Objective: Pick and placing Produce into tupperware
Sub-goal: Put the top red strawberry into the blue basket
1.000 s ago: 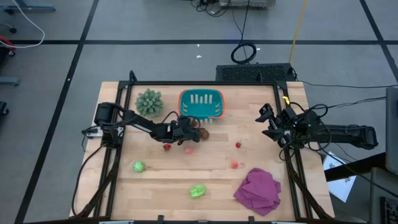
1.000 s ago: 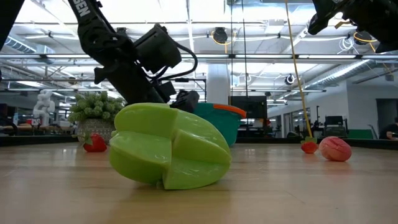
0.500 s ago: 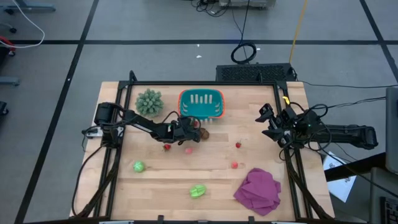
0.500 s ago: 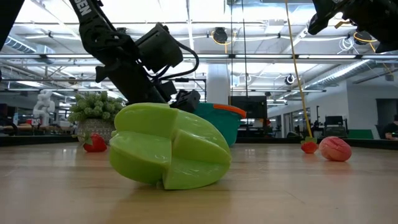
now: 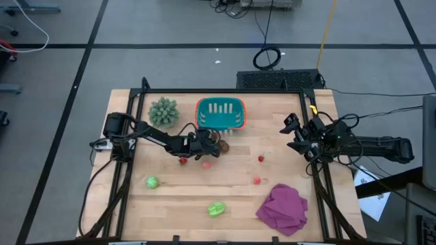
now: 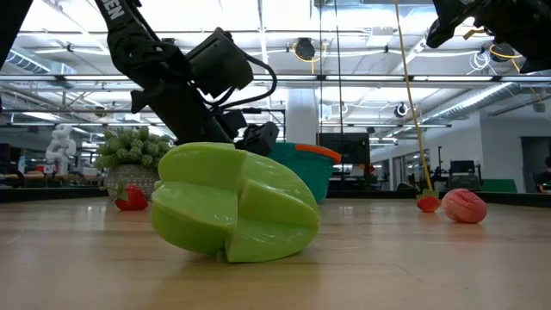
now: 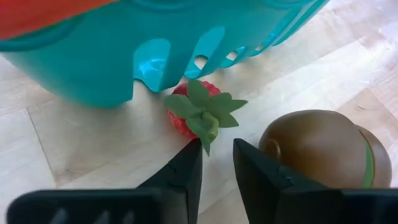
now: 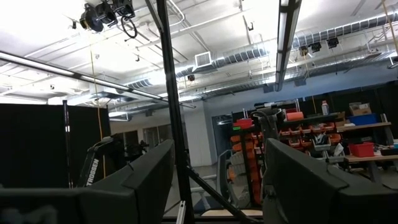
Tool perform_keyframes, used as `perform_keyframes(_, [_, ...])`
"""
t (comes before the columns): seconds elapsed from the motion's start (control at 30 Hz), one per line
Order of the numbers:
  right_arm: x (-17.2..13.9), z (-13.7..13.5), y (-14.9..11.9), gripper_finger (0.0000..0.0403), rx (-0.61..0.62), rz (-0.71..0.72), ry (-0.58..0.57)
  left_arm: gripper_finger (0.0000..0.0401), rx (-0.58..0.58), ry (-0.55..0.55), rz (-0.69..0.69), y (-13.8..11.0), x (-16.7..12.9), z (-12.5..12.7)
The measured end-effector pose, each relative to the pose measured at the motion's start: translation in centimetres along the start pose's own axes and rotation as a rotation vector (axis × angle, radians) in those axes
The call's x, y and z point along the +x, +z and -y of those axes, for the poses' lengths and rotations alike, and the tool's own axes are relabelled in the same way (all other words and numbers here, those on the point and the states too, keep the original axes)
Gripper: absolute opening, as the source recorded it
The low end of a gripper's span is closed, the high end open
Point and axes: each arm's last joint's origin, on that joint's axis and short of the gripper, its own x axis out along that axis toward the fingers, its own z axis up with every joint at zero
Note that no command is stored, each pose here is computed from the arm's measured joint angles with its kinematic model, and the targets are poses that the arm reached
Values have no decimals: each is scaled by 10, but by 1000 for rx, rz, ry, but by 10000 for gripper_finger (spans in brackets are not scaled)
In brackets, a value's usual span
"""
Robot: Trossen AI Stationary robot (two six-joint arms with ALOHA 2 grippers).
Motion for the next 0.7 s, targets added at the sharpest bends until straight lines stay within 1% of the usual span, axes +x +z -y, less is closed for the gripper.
perform_keyframes(0.2, [0,0,0,242,0,0,0,57,1,-2,-1,-1,0,0])
perform_keyframes(0.4, [0,0,0,242,0,0,0,7,18,-10,-5,-3,-2,2])
perform_keyframes(0.7, [0,0,0,242,0,0,0,3,18,-12,-7,-4,-2,3])
